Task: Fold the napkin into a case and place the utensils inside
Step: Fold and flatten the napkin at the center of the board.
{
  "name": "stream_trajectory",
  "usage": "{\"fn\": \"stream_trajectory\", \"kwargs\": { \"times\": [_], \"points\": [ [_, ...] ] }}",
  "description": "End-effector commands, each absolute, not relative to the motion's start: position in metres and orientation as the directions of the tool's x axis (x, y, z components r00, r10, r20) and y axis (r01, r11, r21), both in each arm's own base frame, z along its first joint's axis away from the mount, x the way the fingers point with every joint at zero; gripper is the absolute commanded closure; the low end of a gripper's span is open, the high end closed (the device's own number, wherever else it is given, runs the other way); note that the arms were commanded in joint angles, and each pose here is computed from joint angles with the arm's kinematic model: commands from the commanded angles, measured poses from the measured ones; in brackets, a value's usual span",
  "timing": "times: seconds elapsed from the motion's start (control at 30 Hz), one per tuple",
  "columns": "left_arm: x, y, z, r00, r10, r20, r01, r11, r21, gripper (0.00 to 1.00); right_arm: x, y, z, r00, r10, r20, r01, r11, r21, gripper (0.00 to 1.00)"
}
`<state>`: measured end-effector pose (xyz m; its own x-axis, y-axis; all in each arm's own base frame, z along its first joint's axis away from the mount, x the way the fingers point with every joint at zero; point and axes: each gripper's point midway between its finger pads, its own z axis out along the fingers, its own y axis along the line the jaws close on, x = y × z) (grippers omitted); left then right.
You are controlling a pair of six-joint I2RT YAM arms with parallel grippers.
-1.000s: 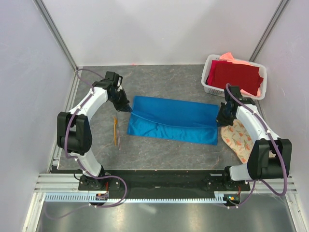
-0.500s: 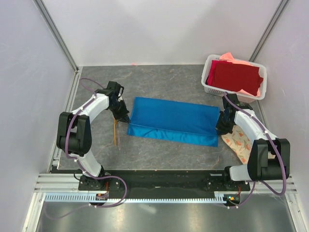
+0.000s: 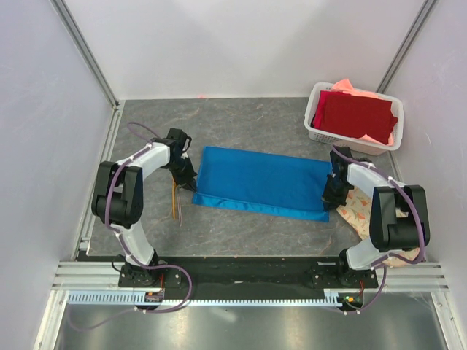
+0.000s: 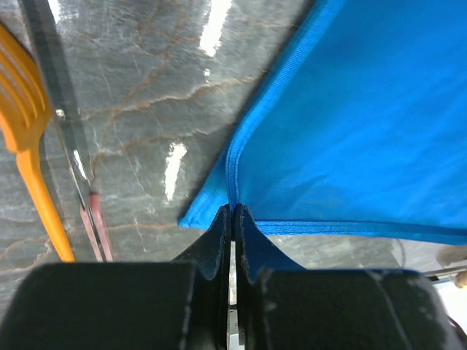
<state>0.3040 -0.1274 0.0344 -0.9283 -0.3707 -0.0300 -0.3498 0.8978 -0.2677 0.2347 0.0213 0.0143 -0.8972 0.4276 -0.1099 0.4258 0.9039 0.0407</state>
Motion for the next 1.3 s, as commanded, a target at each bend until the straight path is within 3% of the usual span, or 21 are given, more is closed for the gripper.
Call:
{"fn": "stream_trajectory", "kwargs": {
  "times": [0.0, 0.23, 0.5, 1.27],
  "points": [
    [0.321, -0.126, 0.043, -0.936, -0.34, -0.095, -0.305, 0.914, -0.267, 0.98, 0.248, 0.018, 0.023, -0.903, 0.407, -0.141, 0.405, 0.913, 0.042, 1.0],
    [0.307, -0.134, 0.07, -0.935, -0.343, -0.092, -0.299, 0.9, -0.317, 0.98, 0.245, 0.014, 0.063, -0.893, 0.398, -0.207, 0.397, 0.917, 0.051, 1.0],
    [0.288, -0.132, 0.077, -0.937, -0.339, -0.086, -0.297, 0.9, -0.319, 0.98, 0.229, 0.019, 0.075, -0.888, 0.421, -0.188, 0.415, 0.907, 0.074, 1.0],
    [0.272, -0.118, 0.021, -0.953, -0.304, -0.007, -0.296, 0.934, -0.202, 0.98, 0.221, 0.022, 0.012, -0.891, 0.452, -0.046, 0.452, 0.892, 0.019, 1.0]
  ]
}}
